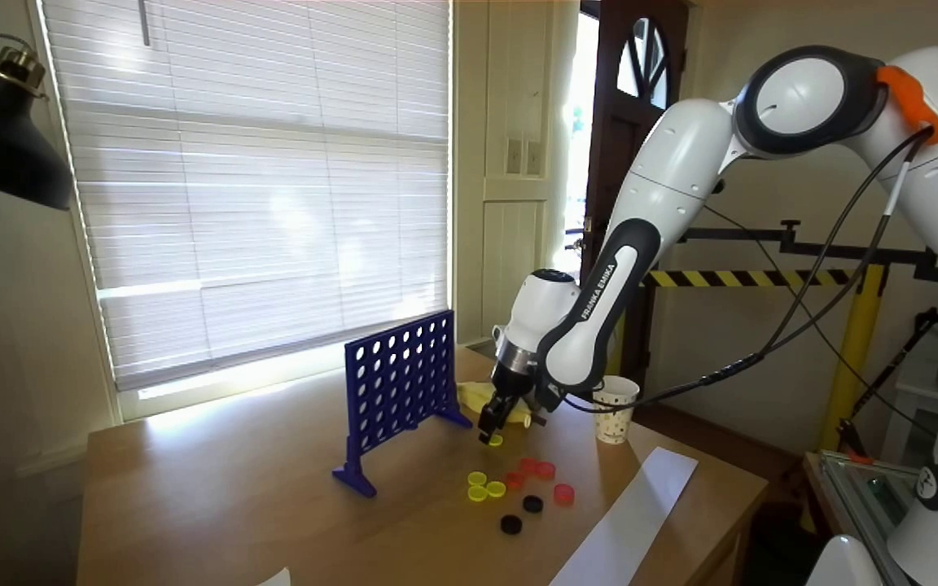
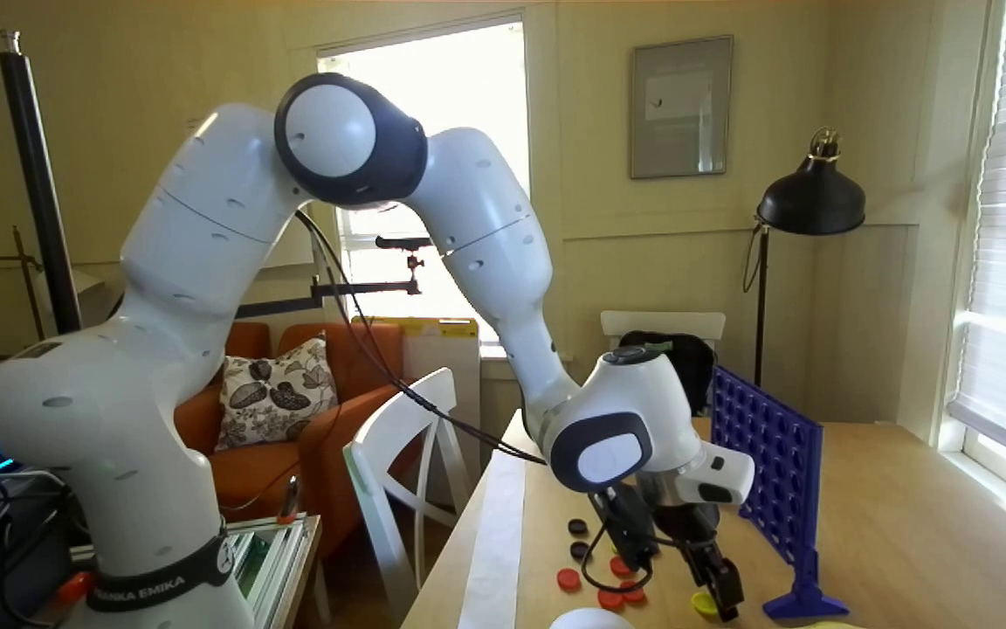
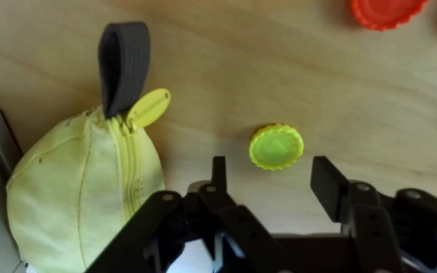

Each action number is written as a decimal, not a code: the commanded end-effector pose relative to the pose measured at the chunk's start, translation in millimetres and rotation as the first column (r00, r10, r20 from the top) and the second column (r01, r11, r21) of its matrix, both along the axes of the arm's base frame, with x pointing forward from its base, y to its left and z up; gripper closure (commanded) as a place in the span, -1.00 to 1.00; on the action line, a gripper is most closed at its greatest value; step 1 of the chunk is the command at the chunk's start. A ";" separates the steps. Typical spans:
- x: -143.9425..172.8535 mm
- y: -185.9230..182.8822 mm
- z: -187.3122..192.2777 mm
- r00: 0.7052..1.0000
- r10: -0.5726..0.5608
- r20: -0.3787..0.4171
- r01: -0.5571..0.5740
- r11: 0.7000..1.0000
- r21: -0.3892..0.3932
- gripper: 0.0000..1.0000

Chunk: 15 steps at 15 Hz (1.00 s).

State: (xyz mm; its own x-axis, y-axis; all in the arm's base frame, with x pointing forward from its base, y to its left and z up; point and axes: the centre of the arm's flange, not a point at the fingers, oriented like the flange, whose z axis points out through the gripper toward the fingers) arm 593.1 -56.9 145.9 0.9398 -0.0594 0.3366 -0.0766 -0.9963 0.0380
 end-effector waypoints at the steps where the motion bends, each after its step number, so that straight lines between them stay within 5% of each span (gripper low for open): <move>1: 9.8 -2.0 -7.4 1.000 0.009 0.004 -0.009 1.000 0.011 0.40; 5: 12.8 -2.2 -6.5 1.000 0.010 0.004 -0.010 1.000 0.012 0.88; 11: 13.0 -2.7 0.4 1.000 0.009 0.021 -0.009 1.000 0.011 1.00; 12: 12.9 -2.9 0.5 1.000 0.007 0.022 -0.007 1.000 0.011 0.48; 15: 9.4 -2.7 5.6 1.000 0.001 0.013 -0.001 1.000 0.015 0.22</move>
State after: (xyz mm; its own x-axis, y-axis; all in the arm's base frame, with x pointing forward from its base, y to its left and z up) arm 601.2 -57.4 147.1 0.9352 -0.0594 0.3492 -0.0764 -0.9965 0.0351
